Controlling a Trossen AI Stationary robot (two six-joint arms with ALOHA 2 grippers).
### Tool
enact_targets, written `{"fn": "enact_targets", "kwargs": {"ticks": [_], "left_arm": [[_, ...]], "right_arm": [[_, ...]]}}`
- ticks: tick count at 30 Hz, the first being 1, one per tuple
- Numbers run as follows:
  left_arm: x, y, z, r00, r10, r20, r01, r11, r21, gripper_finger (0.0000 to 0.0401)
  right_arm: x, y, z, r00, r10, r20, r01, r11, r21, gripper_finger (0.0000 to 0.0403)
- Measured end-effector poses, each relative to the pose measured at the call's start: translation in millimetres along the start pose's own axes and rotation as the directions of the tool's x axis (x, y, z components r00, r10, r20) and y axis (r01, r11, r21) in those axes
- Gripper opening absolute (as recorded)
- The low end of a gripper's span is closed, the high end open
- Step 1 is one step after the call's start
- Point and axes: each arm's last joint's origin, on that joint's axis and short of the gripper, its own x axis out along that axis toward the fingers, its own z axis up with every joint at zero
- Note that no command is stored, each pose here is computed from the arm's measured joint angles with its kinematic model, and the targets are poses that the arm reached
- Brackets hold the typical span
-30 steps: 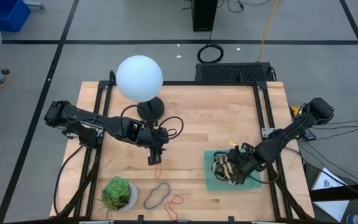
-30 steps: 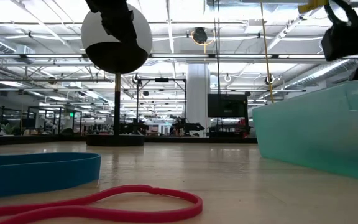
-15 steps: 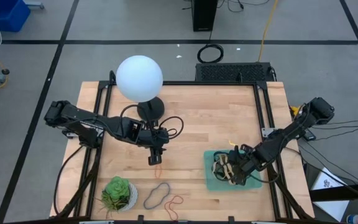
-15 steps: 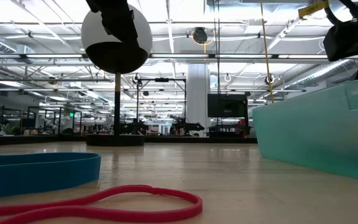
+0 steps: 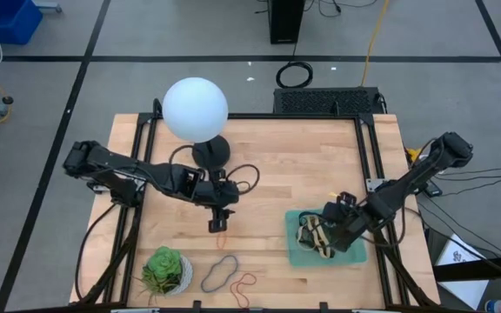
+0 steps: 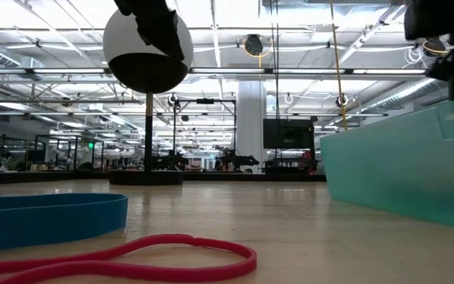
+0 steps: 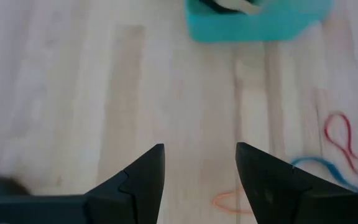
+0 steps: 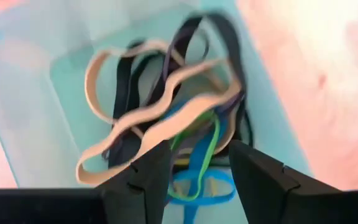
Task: Pick and place rubber bands into bin
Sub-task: Put the orange rubber band into the green bin
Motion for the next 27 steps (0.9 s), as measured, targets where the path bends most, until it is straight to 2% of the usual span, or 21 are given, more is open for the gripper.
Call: {"fn": "enact_targets", "kwargs": {"ticks": [5, 9, 13, 21, 27], "left_arm": [[11, -13, -3, 0.998, -0.053, -0.044, 0.06, 0.985, 0.164, 0.0202], [29, -19, -8, 0.99, -0.068, -0.122, 0.086, 0.986, 0.145, 0.0202], [57, -26, -19, 0.97, -0.034, -0.239, 0.073, 0.985, 0.156, 0.0202], [111, -39, -41, 0.913, 0.013, -0.407, 0.08, 0.974, 0.21, 0.0202], [130, -40, -52, 0.877, 0.03, -0.479, 0.08, 0.975, 0.208, 0.0202]], "right_arm": [[-11, -6, 2, 0.995, -0.005, 0.099, 0.007, 1.0, -0.018, 0.0156], [-17, -8, 3, 0.992, 0.022, 0.128, -0.02, 1.0, -0.012, 0.0157], [-20, -7, 4, 0.987, 0.041, 0.153, -0.037, 0.999, -0.026, 0.016], [-21, -7, 5, 0.982, 0.044, 0.184, -0.04, 0.999, -0.026, 0.0156], [-22, -6, 7, 0.979, 0.058, 0.194, -0.053, 0.998, -0.03, 0.0156]]}}
